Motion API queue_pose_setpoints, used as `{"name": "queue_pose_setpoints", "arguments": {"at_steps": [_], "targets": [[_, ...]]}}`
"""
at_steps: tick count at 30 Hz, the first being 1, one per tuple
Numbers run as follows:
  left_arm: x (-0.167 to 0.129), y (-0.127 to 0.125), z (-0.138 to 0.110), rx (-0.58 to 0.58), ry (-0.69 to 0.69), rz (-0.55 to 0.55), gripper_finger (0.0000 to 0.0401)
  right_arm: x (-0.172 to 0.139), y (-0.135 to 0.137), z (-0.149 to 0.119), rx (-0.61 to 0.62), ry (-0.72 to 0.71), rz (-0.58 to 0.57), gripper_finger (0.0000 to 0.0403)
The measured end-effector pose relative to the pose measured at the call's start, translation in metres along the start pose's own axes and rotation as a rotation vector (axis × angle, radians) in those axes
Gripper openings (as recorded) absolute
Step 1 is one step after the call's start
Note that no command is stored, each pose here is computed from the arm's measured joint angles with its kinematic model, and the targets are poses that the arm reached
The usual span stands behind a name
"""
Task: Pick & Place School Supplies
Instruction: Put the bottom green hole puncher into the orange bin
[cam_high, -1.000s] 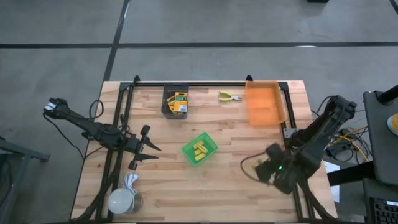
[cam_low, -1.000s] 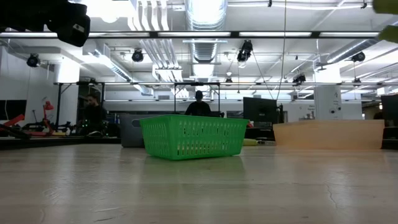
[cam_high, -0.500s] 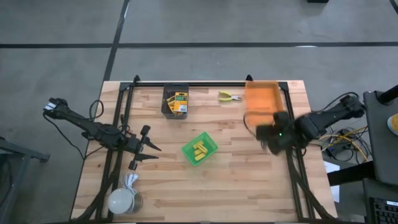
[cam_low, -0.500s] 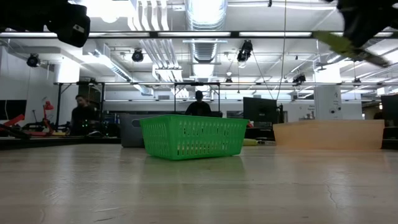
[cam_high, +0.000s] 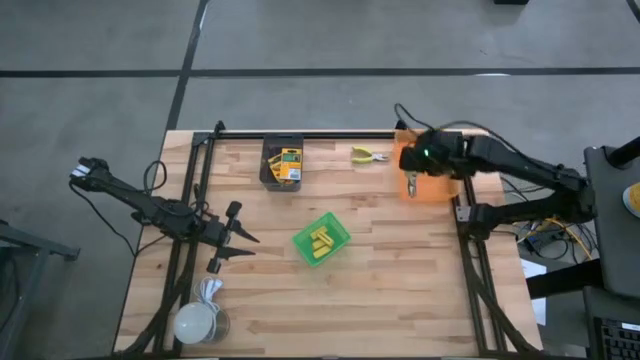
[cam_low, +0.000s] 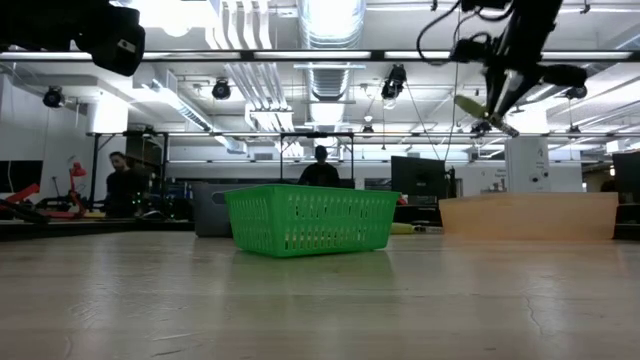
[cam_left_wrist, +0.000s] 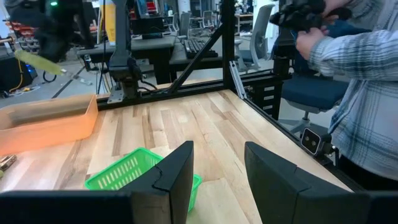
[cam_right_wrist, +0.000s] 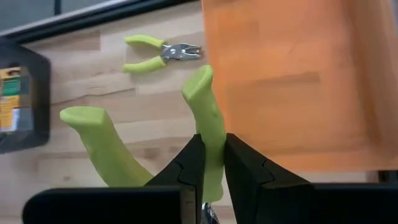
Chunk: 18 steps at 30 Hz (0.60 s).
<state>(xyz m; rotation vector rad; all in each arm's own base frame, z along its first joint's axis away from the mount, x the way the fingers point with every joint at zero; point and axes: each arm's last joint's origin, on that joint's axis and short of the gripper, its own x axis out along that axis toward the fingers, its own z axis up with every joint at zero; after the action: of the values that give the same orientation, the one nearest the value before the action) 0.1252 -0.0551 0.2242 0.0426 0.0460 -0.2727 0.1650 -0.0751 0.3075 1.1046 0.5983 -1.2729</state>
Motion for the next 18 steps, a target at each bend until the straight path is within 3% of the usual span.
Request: {"name": "queue_pose_setpoints", "arguments": {"at_steps": [18], "targets": [[0.0, 0.0, 0.0, 0.0, 0.001, 0.0, 0.0149, 0.084, -0.025, 0.078, 0.124, 0.182, -0.261, 0.0043]]}}
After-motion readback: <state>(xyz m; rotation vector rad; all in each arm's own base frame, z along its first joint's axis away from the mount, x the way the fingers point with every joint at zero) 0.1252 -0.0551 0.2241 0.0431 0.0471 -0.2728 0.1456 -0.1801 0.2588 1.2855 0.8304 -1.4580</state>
